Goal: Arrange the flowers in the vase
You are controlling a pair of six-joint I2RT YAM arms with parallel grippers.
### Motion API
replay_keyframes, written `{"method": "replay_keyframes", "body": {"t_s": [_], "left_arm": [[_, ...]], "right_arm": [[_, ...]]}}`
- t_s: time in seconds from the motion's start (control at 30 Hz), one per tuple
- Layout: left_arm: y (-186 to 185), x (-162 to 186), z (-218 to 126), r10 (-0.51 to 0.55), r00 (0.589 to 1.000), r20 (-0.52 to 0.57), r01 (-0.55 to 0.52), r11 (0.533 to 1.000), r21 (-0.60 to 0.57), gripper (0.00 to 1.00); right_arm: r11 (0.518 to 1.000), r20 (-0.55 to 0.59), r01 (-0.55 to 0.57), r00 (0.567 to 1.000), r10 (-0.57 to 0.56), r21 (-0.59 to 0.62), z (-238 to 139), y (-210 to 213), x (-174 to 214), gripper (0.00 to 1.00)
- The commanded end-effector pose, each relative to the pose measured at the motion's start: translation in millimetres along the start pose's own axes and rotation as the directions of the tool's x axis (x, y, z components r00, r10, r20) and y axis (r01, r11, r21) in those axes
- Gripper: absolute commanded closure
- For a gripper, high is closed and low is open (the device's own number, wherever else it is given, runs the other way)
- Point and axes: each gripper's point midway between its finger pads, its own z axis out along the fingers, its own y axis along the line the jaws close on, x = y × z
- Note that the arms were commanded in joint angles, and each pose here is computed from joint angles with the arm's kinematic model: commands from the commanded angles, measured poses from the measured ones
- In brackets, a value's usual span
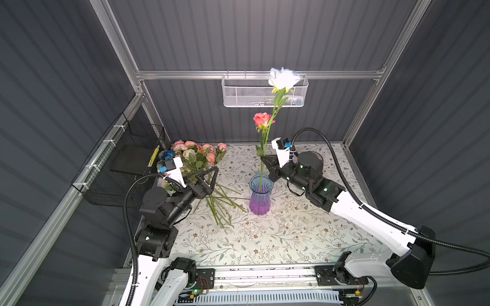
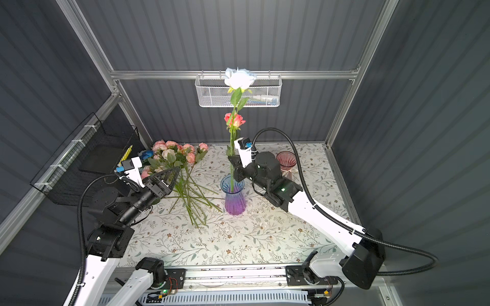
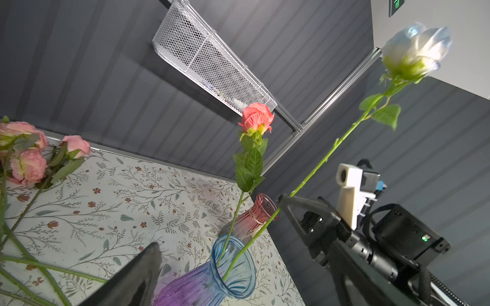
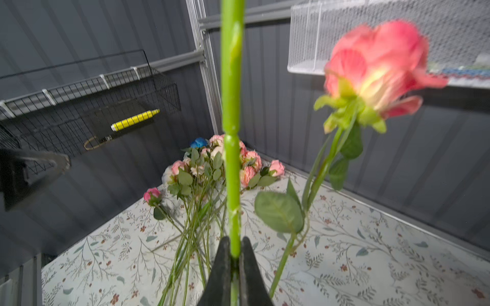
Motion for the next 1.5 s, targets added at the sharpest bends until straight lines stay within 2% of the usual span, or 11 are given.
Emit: {"method": "replay_keyframes", "body": {"t_s": [0.0,0.07,0.17,0.43,0.57,0.7,0.83,1.07,1.27,1.37,1.47], "left_arm": [[21.1,11.0,1.3,-0.011,1.000,-0.025,0.009,0.996,-0.087,0.01],[29.9,16.7,4.6,-0.027,0.998,-0.048,0.021,0.993,-0.120,0.01],[42.0,23.7,7.7,-0.049,0.996,-0.070,0.037,0.985,-0.166,0.01],[81.2,43.7,13.6,-0.114,0.984,-0.138,0.061,0.939,-0.338,0.06],[114.5,62.3,13.4,-0.164,0.971,-0.173,0.066,0.881,-0.468,0.14],[154.6,93.4,19.7,-0.236,0.944,-0.231,0.059,0.810,-0.584,0.28],[186.7,127.0,35.3,-0.313,0.909,-0.274,0.075,0.771,-0.632,0.43],[246.3,149.9,51.4,-0.352,0.897,-0.266,0.071,0.710,-0.701,0.64],[272.1,161.1,56.1,-0.367,0.888,-0.276,0.045,0.667,-0.743,0.72],[281.7,165.0,53.4,-0.361,0.888,-0.285,0.016,0.643,-0.766,0.67],[288.8,169.0,54.8,-0.355,0.884,-0.302,-0.009,0.635,-0.772,0.68]], "right_arm": [[0.999,0.020,-0.047,0.999,0.047,0.024,-4.4,-5.4,5.2,0.91],[0.997,-0.007,-0.068,0.998,0.069,0.033,-8.5,-7.1,14.6,0.73],[0.995,-0.009,-0.098,0.995,0.099,0.022,-19.7,-4.3,15.2,0.55],[0.980,-0.004,-0.201,0.980,0.201,-0.009,-56.6,2.3,14.4,0.37],[0.969,-0.004,-0.246,0.969,0.246,-0.028,-78.5,5.6,17.6,0.35],[0.963,0.013,-0.266,0.964,0.267,-0.052,-105.1,9.2,16.0,0.37],[0.962,0.030,-0.267,0.963,0.269,-0.054,-123.1,9.2,13.5,0.39],[0.965,0.043,-0.261,0.964,0.262,-0.034,-140.1,5.3,17.4,0.41],[0.967,0.048,-0.254,0.966,0.254,-0.010,-147.9,0.6,22.6,0.41],[0.969,0.057,-0.248,0.967,0.248,0.000,-151.4,-1.4,22.6,0.42],[0.970,0.065,-0.243,0.968,0.242,0.006,-153.3,-2.7,21.5,0.42]]}}
